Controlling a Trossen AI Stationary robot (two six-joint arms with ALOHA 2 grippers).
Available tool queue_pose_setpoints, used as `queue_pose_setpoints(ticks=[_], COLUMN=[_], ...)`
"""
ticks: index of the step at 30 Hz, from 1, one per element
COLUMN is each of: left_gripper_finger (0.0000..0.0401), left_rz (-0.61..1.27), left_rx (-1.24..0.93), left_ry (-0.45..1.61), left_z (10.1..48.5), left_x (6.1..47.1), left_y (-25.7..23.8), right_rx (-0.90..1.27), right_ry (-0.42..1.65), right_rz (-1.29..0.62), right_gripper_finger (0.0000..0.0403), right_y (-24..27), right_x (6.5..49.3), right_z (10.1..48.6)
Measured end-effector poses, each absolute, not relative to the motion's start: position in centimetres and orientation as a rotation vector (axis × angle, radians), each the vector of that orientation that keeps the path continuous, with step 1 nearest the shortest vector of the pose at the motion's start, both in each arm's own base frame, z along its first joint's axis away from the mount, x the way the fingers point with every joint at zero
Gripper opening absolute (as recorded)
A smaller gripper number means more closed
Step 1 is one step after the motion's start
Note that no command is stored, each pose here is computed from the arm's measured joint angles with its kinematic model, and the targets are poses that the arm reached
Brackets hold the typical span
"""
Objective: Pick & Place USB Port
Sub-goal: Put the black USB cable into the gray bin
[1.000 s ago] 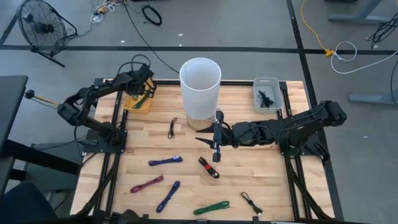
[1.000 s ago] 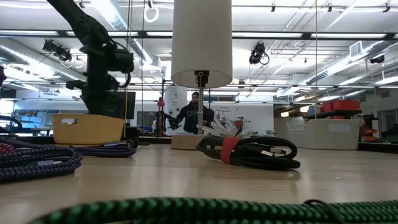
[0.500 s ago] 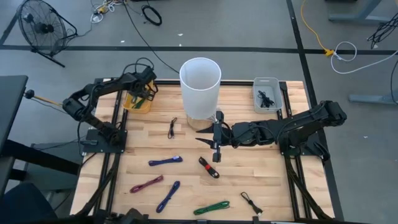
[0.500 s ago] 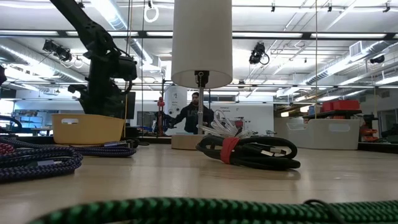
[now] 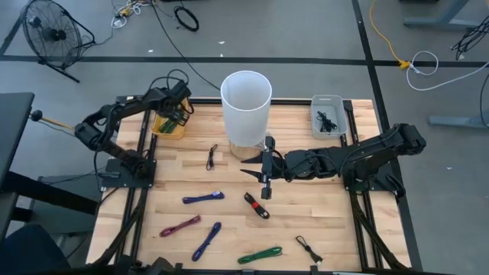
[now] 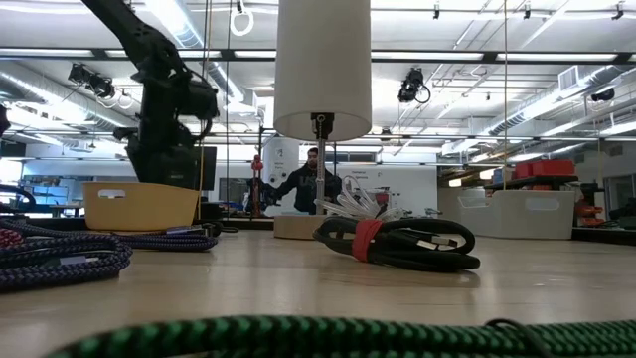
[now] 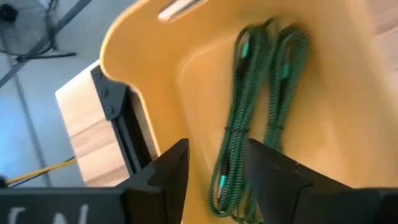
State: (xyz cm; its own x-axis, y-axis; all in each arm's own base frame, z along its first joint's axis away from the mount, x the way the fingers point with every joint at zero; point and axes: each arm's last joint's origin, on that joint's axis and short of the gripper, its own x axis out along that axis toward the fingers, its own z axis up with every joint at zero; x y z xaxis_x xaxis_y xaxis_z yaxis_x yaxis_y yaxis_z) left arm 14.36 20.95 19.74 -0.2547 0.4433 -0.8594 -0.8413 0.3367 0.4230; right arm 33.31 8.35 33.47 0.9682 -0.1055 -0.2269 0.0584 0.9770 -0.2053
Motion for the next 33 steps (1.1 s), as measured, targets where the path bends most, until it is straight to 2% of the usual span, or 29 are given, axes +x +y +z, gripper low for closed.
queue_pose_setpoints(ticks=[9,13,15,23,33], left_gripper_finger=[0.0154,0.0154,0.0154,0.0154,0.0154], left_rz=[1.001,0.784,0.739,0.641,0.783], left_rx=[-0.434,-0.531,-0.594,-0.664,-0.706], left_ry=[1.043,0.928,0.919,0.966,0.912], left_z=[25.1,26.5,26.6,24.9,21.9], left_x=[16.0,17.0,17.6,20.6,21.7], left_y=[18.8,16.6,15.5,10.6,6.7], right_rx=[-0.199,-0.199,-0.199,-0.194,-0.195], right_ry=[0.239,0.240,0.240,0.239,0.240], right_rz=[-0.086,-0.085,-0.085,-0.086,-0.085], right_gripper_finger=[0.0110,0.0110,0.0110,0.0110,0.0110], right_y=[8.3,8.3,8.3,8.3,8.3], right_x=[33.3,33.3,33.3,33.3,33.3], right_z=[33.5,33.5,33.5,33.5,33.5])
